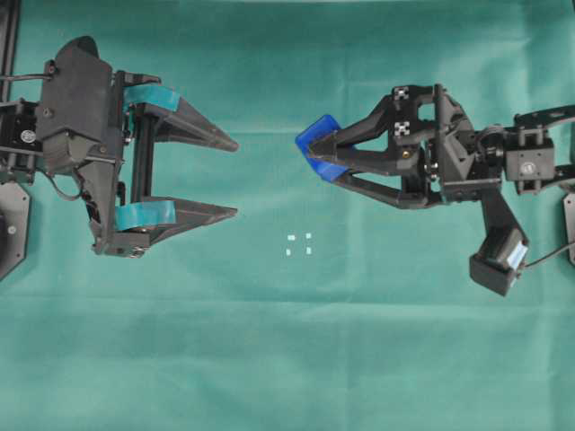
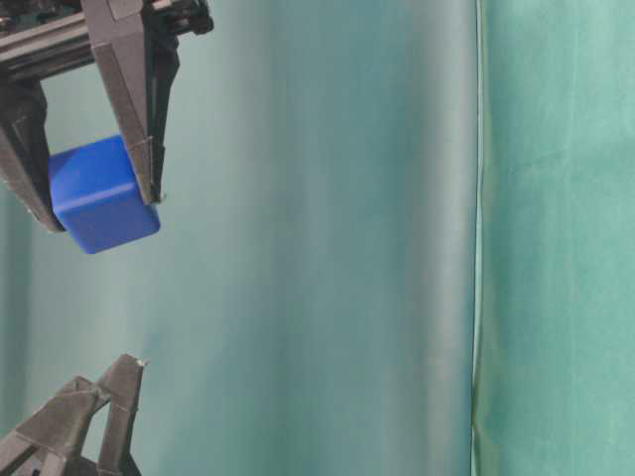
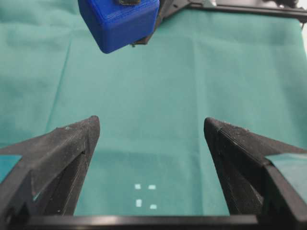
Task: Handover the blue block to the right arm after grasping it with the left arm, then place it in the designated position.
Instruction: 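Open the left gripper and pull the cube away with the right gripper, then rotate the right gripper holding the cube toward the table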
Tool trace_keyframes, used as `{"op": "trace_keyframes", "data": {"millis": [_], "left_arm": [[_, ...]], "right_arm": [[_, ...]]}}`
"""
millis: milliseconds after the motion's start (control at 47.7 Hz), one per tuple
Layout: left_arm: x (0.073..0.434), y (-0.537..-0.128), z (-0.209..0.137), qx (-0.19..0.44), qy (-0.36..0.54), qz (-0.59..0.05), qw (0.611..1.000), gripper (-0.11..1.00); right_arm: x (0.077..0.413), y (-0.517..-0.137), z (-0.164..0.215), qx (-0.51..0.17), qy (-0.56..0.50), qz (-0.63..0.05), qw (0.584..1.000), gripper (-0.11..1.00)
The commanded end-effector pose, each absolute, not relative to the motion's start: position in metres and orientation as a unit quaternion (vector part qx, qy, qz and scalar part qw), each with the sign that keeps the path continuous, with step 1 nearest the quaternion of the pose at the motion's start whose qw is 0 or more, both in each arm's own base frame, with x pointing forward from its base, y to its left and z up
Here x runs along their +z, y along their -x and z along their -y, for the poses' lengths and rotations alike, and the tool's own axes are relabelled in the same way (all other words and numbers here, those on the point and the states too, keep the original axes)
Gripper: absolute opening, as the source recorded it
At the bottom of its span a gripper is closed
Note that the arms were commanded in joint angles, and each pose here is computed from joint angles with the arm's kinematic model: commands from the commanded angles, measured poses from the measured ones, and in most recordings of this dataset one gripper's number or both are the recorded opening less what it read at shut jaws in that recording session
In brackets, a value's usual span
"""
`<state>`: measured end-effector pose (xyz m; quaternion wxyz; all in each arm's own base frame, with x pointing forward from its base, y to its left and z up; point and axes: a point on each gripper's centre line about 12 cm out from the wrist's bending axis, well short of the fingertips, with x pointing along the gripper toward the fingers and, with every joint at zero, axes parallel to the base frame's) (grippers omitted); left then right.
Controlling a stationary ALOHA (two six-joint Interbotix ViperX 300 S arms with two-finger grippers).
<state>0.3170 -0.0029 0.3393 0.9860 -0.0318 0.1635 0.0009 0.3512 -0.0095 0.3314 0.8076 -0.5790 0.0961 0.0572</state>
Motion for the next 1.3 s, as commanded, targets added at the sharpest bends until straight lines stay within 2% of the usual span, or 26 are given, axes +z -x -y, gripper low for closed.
{"op": "trace_keyframes", "data": {"millis": [0, 336, 524, 650, 797, 944, 1279], "left_arm": [[0.3483, -0.3176, 0.0039, -0.001, 0.032, -0.148, 0.988, 1.00], [0.3491, -0.3177, 0.0039, -0.001, 0.030, -0.147, 0.989, 1.00], [0.3491, -0.3177, 0.0039, -0.001, 0.030, -0.147, 0.989, 1.00], [0.3491, -0.3177, 0.0034, -0.001, 0.030, -0.147, 0.989, 1.00], [0.3491, -0.3177, 0.0039, -0.001, 0.030, -0.147, 0.989, 1.00], [0.3491, -0.3177, 0.0039, -0.002, 0.029, -0.147, 0.989, 1.00], [0.3491, -0.3177, 0.0039, -0.002, 0.029, -0.147, 0.989, 1.00]], "right_arm": [[0.3422, -0.3488, 0.0085, 0.048, 0.565, -0.085, 0.820, 0.57], [0.3418, -0.3487, 0.0081, 0.035, 0.446, -0.093, 0.889, 0.56], [0.3428, -0.3485, 0.0085, 0.017, 0.282, -0.100, 0.954, 0.56], [0.3443, -0.3470, 0.0081, 0.007, 0.173, -0.106, 0.979, 0.56], [0.3468, -0.3448, 0.0067, -0.003, 0.058, -0.108, 0.992, 0.56], [0.3477, -0.3437, 0.0035, -0.005, -0.006, -0.109, 0.994, 0.56], [0.3473, -0.3431, 0.0034, -0.007, -0.021, -0.114, 0.993, 0.56]]}}
